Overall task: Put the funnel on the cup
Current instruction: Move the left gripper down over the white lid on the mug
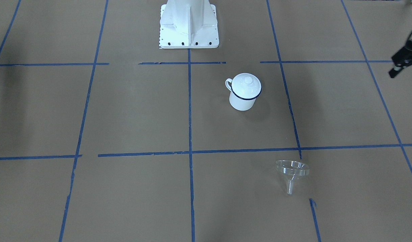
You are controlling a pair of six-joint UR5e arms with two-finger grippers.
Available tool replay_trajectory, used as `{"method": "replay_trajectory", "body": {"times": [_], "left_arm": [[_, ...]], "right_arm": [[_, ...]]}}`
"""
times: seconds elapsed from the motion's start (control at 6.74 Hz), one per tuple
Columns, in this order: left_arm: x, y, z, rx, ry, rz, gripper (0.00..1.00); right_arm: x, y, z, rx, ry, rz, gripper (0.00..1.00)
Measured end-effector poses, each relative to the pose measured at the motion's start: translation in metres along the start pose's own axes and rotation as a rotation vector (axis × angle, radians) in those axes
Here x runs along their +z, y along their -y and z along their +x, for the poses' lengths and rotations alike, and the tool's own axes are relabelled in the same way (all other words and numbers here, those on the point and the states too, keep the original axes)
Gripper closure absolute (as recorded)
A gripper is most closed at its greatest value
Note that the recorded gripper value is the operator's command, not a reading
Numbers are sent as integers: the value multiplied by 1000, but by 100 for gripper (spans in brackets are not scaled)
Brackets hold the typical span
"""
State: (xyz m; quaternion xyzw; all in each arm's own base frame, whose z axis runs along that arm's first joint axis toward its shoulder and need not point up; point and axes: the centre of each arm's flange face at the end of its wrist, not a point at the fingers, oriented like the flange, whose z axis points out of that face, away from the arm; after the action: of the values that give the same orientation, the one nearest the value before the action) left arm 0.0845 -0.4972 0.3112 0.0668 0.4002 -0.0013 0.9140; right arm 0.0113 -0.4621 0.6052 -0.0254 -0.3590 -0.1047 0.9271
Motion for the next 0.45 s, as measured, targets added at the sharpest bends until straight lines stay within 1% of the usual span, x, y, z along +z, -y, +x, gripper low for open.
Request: {"method": "replay_trajectory", "body": {"times": [0.15,0.3,0.45], "left_arm": [[7,-14,74,-49,-46,-17,0],[18,-28,136,-90,-70,-39,0],[32,-44,184,-122,-76,-54,0]], "right_arm": [[0,0,0,0,0,0,0],[0,0,0,0,0,0,0],[0,0,0,0,0,0,0]]}}
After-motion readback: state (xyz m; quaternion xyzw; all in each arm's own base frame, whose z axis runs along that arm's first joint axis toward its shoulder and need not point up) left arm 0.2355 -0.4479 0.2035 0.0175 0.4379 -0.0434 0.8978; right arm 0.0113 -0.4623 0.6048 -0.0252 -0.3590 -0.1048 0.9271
